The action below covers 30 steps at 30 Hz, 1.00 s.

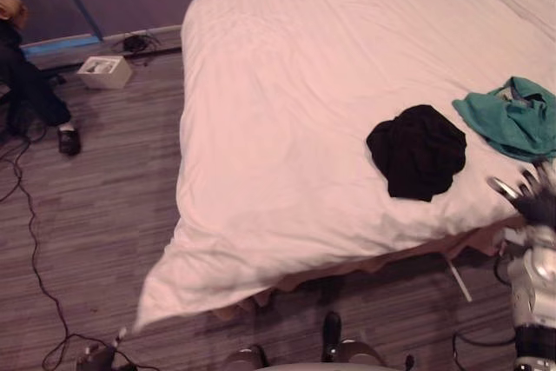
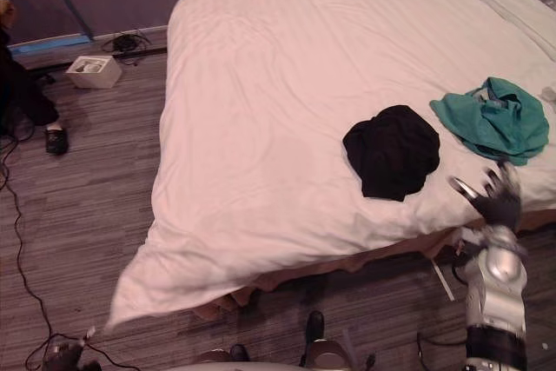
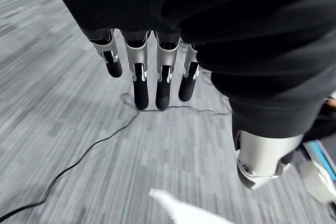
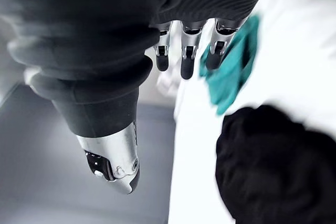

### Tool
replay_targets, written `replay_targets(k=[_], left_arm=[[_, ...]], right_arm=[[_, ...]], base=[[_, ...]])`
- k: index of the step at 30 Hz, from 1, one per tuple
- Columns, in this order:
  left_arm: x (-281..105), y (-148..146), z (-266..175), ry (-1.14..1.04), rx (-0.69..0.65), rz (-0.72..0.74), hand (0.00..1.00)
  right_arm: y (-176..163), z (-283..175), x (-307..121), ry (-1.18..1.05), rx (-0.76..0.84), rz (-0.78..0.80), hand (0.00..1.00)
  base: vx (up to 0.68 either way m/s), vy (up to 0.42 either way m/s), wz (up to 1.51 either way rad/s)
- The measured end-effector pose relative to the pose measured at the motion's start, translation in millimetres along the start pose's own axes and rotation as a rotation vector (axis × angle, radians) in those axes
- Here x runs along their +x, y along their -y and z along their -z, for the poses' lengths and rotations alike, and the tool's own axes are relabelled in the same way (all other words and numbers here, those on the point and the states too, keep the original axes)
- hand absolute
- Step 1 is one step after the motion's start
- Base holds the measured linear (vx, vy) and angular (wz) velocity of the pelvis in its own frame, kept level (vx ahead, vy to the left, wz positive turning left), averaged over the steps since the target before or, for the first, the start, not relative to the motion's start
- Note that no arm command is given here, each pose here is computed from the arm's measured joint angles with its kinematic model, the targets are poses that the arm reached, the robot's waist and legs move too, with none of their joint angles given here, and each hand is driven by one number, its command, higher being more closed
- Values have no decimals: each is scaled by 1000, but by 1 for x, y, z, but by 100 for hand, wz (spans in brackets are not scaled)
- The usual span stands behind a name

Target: Tidy the bed and pick cloth on bed and put in laundry

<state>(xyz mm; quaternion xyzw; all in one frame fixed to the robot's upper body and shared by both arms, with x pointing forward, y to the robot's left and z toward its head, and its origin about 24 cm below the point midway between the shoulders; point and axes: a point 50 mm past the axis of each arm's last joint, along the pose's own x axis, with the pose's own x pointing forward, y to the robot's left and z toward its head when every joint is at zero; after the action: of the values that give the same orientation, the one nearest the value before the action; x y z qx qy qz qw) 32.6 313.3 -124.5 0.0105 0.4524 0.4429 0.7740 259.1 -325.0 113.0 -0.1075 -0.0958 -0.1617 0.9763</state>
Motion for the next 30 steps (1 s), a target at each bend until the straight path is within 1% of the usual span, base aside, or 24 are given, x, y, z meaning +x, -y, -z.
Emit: replay_targets(k=[1, 2, 3, 4, 5, 7, 8, 10, 13, 14, 15, 16, 17, 18, 20, 21, 22, 24, 25, 27, 30], left_arm=[[-2, 1, 7, -14, -1, 14, 0], [-7, 7, 19, -40, -7, 56, 0], [-9, 11, 24, -47, -8, 89, 0], [-10, 13, 25, -49, -4, 108, 0], [-12, 20, 28, -52, -4, 149, 0], [-15, 35, 25, -40, 10, 205, 0], [-15, 39, 22, -30, 15, 219, 0], [-16, 64, 0, 52, 23, 299, 0], [-21, 106, -46, 187, 15, 412, 0], [-24, 114, -55, 216, 13, 431, 0], [-29, 128, -72, 273, 21, 476, 0], [-32, 135, -79, 295, 32, 497, 0], [-39, 148, -89, 329, 51, 528, 0], [-41, 153, -93, 343, 57, 539, 0], [-55, 176, -112, 407, 92, 606, 0], [-62, 187, -121, 437, 107, 636, 0], [-64, 190, -123, 444, 107, 644, 0], [-75, 202, -132, 466, 83, 671, 0], [-76, 204, -132, 466, 78, 676, 0], [-78, 206, -128, 452, 71, 685, 0], [-83, 211, -122, 446, 51, 714, 0]], right_arm=[[-11, -8, 6, 28, -9, -59, 100], [-38, -26, 19, 96, -16, -205, 100], [-58, -39, 28, 131, -6, -311, 100], [-69, -44, 31, 144, 4, -367, 100], [-95, -61, 39, 186, 14, -491, 100], [-129, -87, 46, 249, 14, -639, 100], [-139, -94, 48, 266, 28, -671, 100], [-175, -134, 51, 369, 98, -778, 100], [-210, -184, 45, 502, 173, -893, 100], [-216, -189, 43, 510, 187, -918, 100], [-232, -190, 35, 491, 213, -979, 100], [-241, -186, 30, 464, 213, -1015, 100], [-258, -181, 20, 420, 204, -1088, 100], [-264, -178, 16, 404, 200, -1111, 100], [-287, -165, 2, 312, 198, -1192, 100], [-298, -150, -3, 229, 193, -1218, 100], [-302, -144, -4, 191, 196, -1222, 100], [-314, -97, -9, -35, 183, -1215, 100], [-316, -87, -11, -78, 180, -1211, 100], [-318, -47, -21, -239, 178, -1201, 100], [-310, 3, -36, -410, 123, -1208, 100]], base=[[-121, 53, 19], [-106, 41, 29], [-102, 35, 33], [-68, 24, 23], [-66, 20, 16], [-83, 29, 30], [-80, 34, 38], [-127, 37, 23], [-176, 45, 17], [-208, 69, 18], [-158, 54, 12], [-158, 51, 9], [-76, 30, 6], [-72, 40, 10], [-60, 58, 17], [-50, 50, 15], [-55, 40, 14], [-47, 21, 13], [-15, -2, 15], [21, -18, 11], [64, -18, 6]])
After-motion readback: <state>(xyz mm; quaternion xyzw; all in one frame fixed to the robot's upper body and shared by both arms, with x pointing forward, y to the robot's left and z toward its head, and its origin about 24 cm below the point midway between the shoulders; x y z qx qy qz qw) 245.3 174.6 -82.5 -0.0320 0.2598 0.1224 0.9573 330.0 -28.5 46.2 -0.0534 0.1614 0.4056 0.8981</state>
